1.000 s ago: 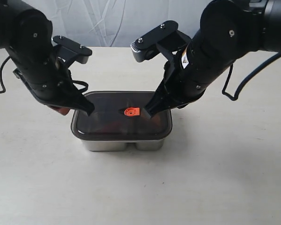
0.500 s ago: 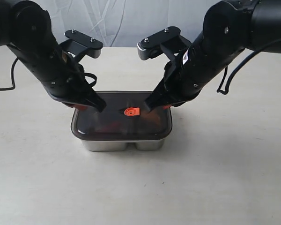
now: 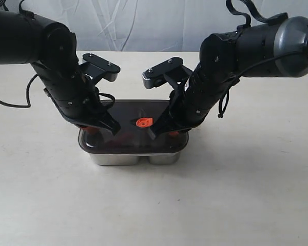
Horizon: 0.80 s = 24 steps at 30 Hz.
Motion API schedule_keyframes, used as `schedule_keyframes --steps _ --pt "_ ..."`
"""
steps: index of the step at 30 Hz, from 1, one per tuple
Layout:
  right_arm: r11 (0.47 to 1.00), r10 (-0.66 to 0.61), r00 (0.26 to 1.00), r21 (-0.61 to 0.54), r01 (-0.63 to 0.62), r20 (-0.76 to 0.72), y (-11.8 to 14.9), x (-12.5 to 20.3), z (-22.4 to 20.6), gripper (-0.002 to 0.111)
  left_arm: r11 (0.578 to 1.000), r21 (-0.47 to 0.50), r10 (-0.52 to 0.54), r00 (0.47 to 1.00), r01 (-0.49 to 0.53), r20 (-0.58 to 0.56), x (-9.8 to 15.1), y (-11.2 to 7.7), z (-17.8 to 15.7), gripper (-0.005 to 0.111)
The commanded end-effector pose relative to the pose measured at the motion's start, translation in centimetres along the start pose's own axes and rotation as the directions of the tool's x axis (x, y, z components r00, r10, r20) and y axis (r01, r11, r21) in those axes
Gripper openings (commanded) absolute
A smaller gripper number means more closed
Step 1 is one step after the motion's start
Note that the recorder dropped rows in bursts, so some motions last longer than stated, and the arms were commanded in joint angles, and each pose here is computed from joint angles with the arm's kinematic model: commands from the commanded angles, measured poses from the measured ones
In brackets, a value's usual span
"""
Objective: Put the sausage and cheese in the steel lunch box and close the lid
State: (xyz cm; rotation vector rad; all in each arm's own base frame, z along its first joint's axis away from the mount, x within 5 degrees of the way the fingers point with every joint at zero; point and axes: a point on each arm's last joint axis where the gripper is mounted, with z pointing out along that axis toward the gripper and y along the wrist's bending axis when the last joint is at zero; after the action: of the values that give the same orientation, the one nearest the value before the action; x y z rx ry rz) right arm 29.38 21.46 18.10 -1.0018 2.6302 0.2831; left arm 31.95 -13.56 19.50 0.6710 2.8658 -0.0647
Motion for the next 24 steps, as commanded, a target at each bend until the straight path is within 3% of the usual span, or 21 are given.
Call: schedule_keyframes --steps 1,24 --pt "1.0 0.006 1.0 -0.005 -0.006 -0.03 -0.3 0.3 0.8 -0.001 1.0 0.003 0.003 0.998 -0.002 -0.056 0.2 0.0 1.2 0.0" --pt "0.999 0.017 0.99 -0.034 -0.022 -0.142 -0.2 1.3 2.3 -0.001 0.999 0.024 -0.015 0.975 0.021 -0.224 1.4 -0.2 2.8 0.0"
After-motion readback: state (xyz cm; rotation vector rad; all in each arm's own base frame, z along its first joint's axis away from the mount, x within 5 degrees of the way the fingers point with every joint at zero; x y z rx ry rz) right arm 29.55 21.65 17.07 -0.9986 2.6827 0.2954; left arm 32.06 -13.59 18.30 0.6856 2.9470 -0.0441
